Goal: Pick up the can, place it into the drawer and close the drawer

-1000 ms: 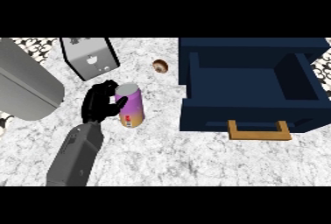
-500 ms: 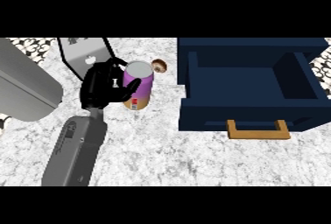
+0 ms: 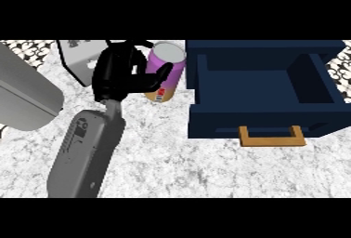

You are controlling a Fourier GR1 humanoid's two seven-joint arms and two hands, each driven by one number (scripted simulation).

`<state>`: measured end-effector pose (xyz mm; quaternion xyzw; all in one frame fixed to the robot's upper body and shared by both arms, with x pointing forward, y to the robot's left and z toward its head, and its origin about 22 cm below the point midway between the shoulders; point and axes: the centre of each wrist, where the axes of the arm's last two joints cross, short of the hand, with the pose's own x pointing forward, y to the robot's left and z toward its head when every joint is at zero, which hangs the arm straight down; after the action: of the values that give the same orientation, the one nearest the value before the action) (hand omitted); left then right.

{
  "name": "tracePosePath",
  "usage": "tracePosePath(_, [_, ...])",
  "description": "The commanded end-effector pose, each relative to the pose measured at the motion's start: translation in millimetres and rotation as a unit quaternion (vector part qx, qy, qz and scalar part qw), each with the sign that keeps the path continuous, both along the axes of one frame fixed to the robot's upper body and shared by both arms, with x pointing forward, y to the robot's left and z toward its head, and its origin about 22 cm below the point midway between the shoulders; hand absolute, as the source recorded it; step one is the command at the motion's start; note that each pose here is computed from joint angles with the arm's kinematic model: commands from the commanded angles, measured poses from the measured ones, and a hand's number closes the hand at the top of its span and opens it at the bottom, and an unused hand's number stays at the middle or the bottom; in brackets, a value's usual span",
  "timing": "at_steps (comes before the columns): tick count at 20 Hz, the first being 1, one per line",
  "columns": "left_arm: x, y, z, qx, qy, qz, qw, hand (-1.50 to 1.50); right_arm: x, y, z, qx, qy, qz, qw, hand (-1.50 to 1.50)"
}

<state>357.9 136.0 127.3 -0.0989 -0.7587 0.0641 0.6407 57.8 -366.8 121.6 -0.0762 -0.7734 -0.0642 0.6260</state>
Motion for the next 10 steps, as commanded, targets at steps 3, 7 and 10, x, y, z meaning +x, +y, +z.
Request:
tracePosePath(3, [-1.8,-42,28,0.014,0.0,-0.001,0.9999,1.5,6,0,-8,0.002,-0.013,0.005,1.0,-1.5])
tracePosePath(7, [15.7,-50,55,0.009,0.013,-0.018,0.9997,1.5,7,9,0,0.004,-0.004,0.01,1.0,-1.5])
tracePosePath(10, [28.3,-69,79,0.011,0.002,-0.004,0.9999,1.5,4,2,-2,0.001,-0.016,0.015,1.0,-1.5])
